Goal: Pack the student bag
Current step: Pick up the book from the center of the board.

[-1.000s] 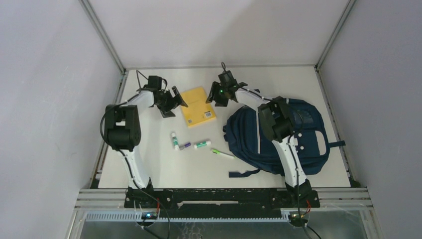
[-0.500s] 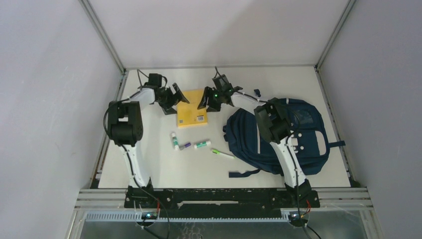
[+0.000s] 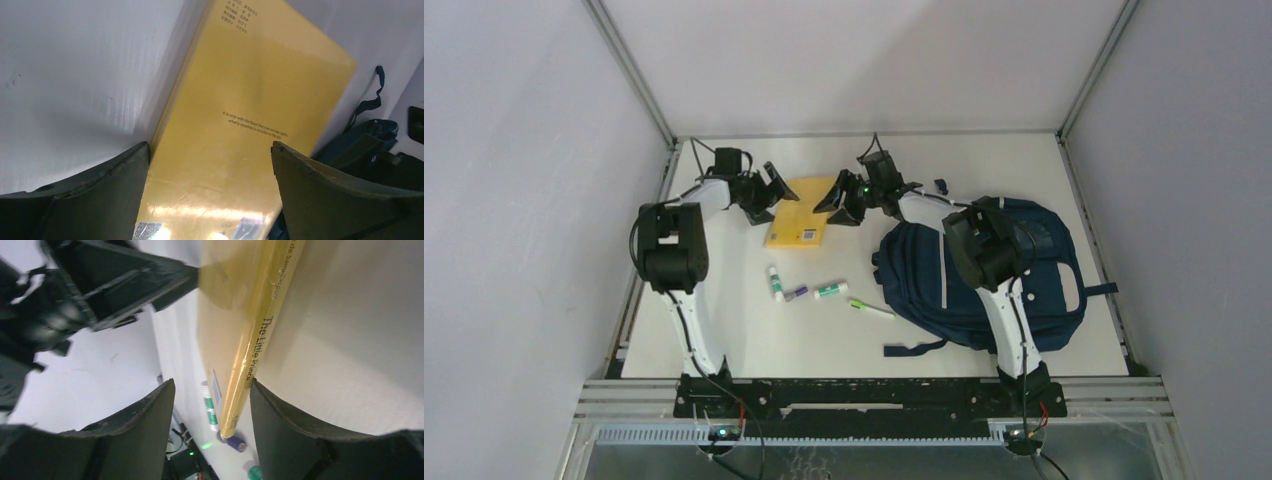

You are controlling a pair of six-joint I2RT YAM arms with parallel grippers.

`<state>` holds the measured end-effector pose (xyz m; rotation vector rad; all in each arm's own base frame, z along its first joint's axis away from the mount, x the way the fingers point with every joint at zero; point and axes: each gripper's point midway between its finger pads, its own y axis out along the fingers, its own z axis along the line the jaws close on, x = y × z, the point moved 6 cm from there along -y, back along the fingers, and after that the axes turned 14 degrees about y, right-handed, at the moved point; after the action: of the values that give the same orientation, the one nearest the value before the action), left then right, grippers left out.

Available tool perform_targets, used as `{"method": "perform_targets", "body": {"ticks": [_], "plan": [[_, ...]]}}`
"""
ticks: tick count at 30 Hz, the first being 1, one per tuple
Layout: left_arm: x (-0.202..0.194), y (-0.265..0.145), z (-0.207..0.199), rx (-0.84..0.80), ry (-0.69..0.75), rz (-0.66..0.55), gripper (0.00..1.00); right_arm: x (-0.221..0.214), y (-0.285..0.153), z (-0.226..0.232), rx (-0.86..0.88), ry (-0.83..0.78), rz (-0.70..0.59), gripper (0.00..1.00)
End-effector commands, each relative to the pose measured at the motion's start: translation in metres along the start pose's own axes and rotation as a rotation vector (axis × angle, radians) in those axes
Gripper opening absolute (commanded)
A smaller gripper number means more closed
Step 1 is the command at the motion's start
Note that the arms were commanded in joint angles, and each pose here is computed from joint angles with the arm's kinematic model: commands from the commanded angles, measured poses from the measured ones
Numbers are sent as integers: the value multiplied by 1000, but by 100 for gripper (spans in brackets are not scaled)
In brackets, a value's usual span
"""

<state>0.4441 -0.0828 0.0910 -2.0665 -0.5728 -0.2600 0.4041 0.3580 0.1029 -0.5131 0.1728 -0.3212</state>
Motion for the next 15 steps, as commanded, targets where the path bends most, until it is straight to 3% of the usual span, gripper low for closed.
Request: {"method": "perform_targets", "body": {"ticks": [1, 15], "plan": [[-24, -2, -37, -201, -20, 89, 94, -31, -32, 104, 331, -158, 52, 64], [-29, -7, -45, -283, -26, 90, 94, -31, -8, 94, 301, -134, 58, 65]]}}
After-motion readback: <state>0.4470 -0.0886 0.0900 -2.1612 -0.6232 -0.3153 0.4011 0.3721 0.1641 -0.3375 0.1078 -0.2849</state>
